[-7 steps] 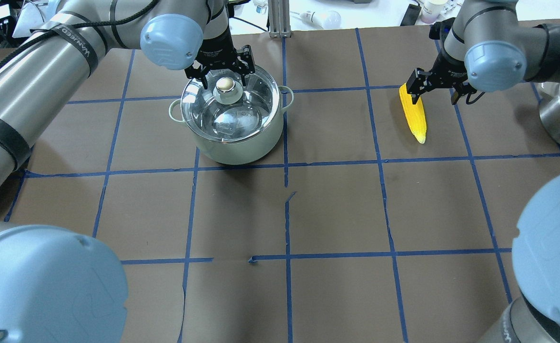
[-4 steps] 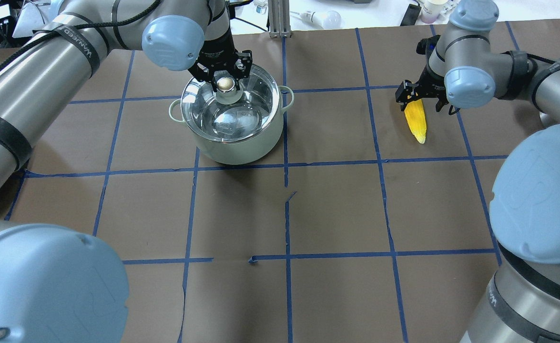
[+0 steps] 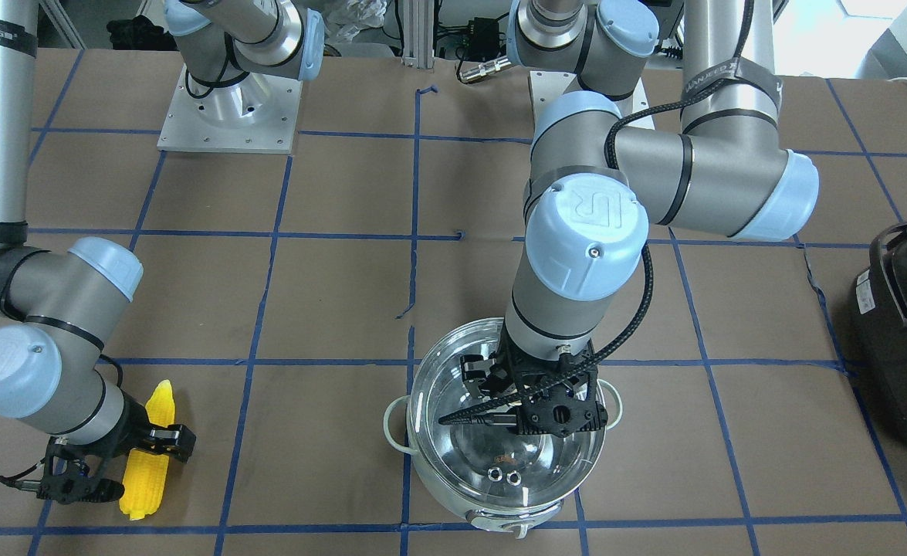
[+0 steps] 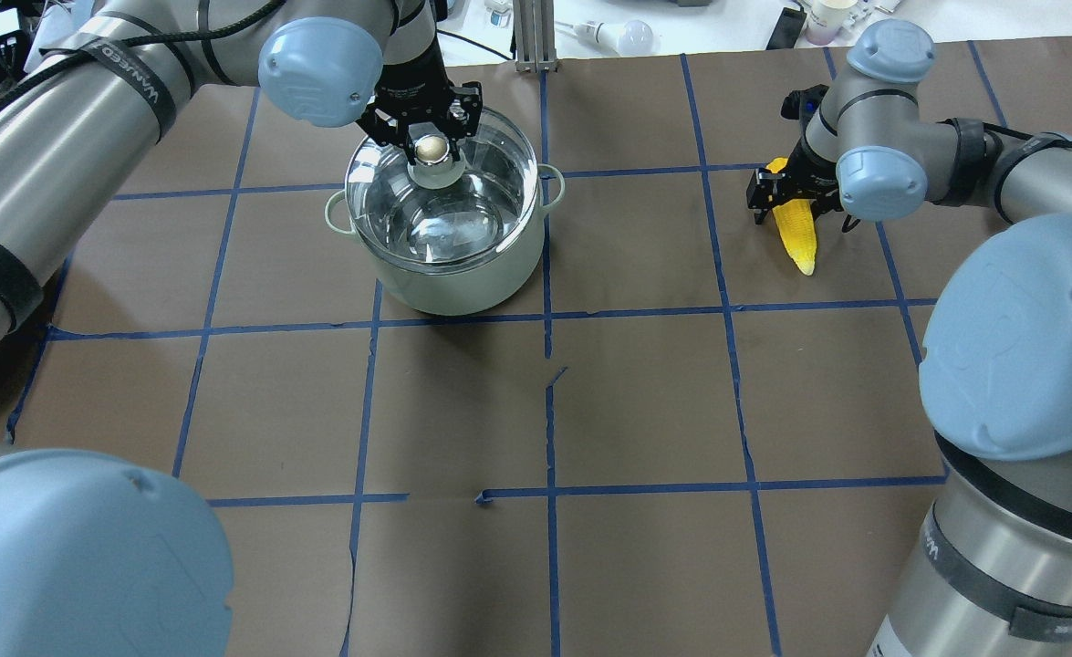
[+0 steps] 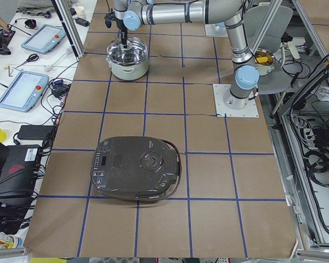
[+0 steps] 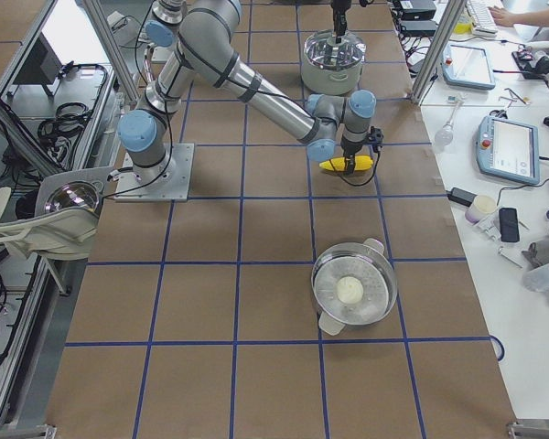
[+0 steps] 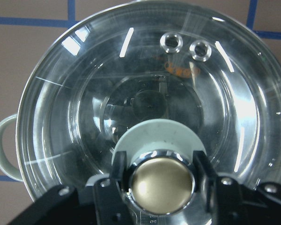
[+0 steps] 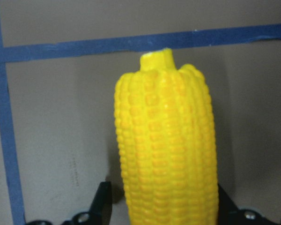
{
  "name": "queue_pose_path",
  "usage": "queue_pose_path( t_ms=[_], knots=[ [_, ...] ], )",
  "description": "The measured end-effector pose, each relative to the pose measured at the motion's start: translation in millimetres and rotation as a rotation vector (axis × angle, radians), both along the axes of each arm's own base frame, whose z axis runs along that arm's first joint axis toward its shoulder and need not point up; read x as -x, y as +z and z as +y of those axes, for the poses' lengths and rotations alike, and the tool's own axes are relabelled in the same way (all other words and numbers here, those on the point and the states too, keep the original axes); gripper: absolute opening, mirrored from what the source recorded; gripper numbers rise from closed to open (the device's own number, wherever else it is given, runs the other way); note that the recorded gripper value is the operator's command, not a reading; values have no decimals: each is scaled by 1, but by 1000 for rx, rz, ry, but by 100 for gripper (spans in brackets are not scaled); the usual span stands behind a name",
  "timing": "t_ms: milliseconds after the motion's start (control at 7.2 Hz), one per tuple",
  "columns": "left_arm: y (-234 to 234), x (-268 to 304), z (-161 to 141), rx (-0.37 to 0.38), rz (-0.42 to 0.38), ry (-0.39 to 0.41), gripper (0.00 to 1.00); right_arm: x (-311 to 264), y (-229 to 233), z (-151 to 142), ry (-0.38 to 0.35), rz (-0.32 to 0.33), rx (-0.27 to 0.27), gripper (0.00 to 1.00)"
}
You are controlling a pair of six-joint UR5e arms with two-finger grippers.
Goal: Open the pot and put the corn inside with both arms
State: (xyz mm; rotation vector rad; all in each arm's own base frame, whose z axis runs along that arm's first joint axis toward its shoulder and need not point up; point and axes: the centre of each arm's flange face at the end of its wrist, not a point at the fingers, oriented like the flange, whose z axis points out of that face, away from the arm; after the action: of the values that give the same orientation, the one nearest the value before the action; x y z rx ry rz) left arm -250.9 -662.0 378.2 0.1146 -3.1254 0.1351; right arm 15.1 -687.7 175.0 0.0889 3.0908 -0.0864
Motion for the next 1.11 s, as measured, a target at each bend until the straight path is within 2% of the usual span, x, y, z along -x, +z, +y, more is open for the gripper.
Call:
queue_pose_path(
  t_ms=[278, 556, 833, 1111],
  knots=[
    [28, -18, 2, 23, -1, 2, 0, 2, 16, -7, 3, 13, 29, 0],
    [60, -52, 14, -3, -10, -29, 0, -14, 86, -21, -12, 38, 76, 0],
    [104, -85, 45, -32, -21, -96, 0, -111, 161, -21, -74, 19, 79, 0],
    [147, -105, 90, -70, -26, -108, 0, -238, 197, 1, -137, -26, 104, 0]
  ],
)
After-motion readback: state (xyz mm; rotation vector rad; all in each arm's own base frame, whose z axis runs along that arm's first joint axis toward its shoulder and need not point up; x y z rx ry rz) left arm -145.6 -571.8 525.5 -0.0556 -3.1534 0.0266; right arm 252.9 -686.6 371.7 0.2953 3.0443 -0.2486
